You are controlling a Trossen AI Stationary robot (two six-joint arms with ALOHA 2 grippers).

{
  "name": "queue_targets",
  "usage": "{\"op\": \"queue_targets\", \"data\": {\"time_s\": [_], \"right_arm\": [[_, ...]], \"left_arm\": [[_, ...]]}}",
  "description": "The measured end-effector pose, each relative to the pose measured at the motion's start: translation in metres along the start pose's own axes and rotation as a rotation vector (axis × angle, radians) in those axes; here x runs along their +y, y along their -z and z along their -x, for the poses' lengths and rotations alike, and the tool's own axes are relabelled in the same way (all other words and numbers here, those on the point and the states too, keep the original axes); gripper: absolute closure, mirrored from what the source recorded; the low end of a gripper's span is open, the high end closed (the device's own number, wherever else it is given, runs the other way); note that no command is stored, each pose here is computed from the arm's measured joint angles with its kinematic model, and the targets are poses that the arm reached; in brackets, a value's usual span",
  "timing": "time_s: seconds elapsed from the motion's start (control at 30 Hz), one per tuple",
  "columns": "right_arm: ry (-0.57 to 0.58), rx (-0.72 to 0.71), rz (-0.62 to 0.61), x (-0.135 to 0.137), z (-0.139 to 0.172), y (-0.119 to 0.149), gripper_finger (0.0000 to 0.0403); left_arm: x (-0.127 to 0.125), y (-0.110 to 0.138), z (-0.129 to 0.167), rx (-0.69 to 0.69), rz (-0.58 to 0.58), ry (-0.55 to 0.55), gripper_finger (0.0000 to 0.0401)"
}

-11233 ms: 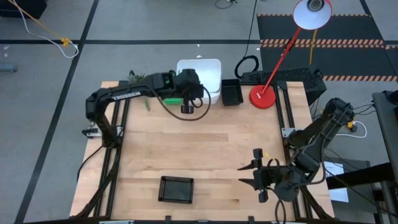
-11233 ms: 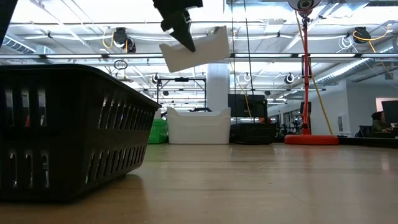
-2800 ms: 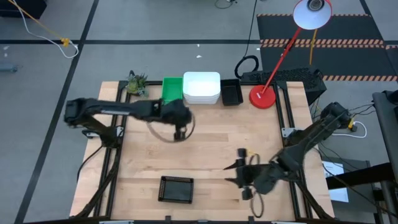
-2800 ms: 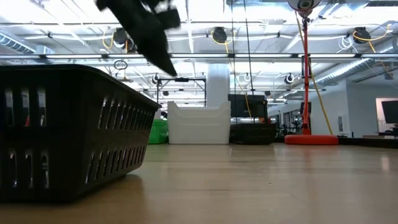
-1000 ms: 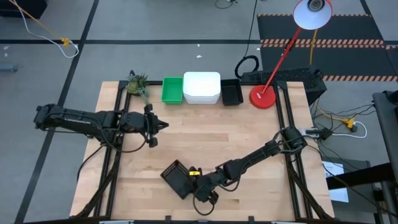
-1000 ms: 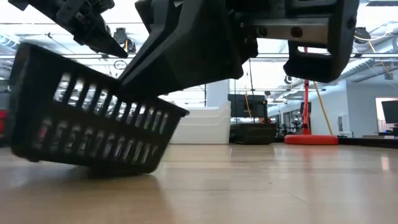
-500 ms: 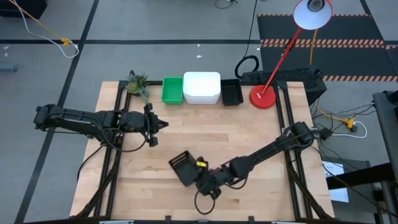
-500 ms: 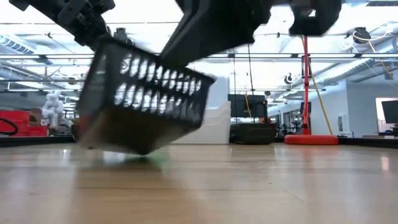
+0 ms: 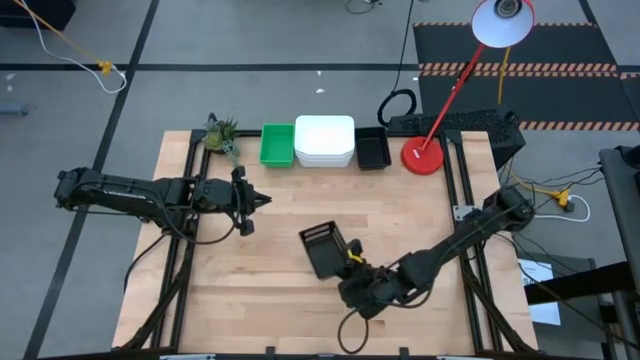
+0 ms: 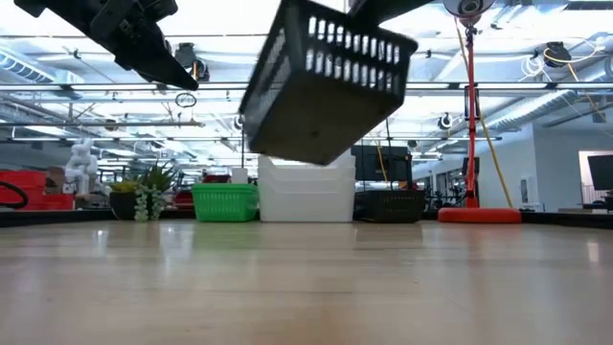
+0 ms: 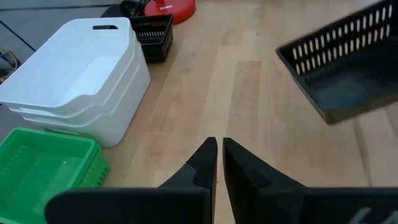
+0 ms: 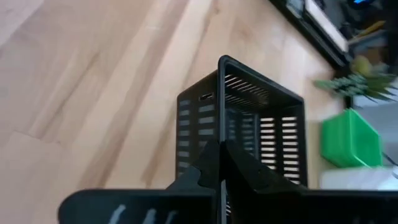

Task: Stack baskets by color
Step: Stack the bottom black bin on the top stacked black bins

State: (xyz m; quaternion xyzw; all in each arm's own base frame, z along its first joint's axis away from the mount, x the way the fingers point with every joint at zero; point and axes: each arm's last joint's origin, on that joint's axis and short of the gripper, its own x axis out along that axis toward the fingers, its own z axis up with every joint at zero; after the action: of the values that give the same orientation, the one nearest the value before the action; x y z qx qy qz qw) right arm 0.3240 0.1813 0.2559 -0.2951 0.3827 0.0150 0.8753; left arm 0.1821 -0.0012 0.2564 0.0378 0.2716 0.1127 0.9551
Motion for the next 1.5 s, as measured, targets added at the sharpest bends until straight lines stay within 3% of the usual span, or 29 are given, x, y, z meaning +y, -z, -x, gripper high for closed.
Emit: {"op": "queue_targets", "data": {"time_s": [0.37, 0.77, 1.1, 1.5], "right_arm": [[0.121, 0.108, -0.057, -0.011, 0.021, 0.014, 0.0402], [0.267, 0.300, -0.036, -0.020, 0.030, 0.039, 0.0402], [0.354, 0.387, -0.075, -0.066, 0.055, 0.062, 0.0402], [0.436, 0.424, -0.075, -0.130, 0.064, 0.121, 0.0402]], "left_arm": [[0.000, 0.000, 0.000, 0.000, 0.021, 0.001, 0.0373], [0.000, 0.000, 0.000, 0.001, 0.026, 0.001, 0.0373], [0.000, 0.000, 0.000, 0.001, 0.022, 0.001, 0.0373], [0.000, 0.000, 0.000, 0.001, 0.011, 0.001, 0.0373]]}}
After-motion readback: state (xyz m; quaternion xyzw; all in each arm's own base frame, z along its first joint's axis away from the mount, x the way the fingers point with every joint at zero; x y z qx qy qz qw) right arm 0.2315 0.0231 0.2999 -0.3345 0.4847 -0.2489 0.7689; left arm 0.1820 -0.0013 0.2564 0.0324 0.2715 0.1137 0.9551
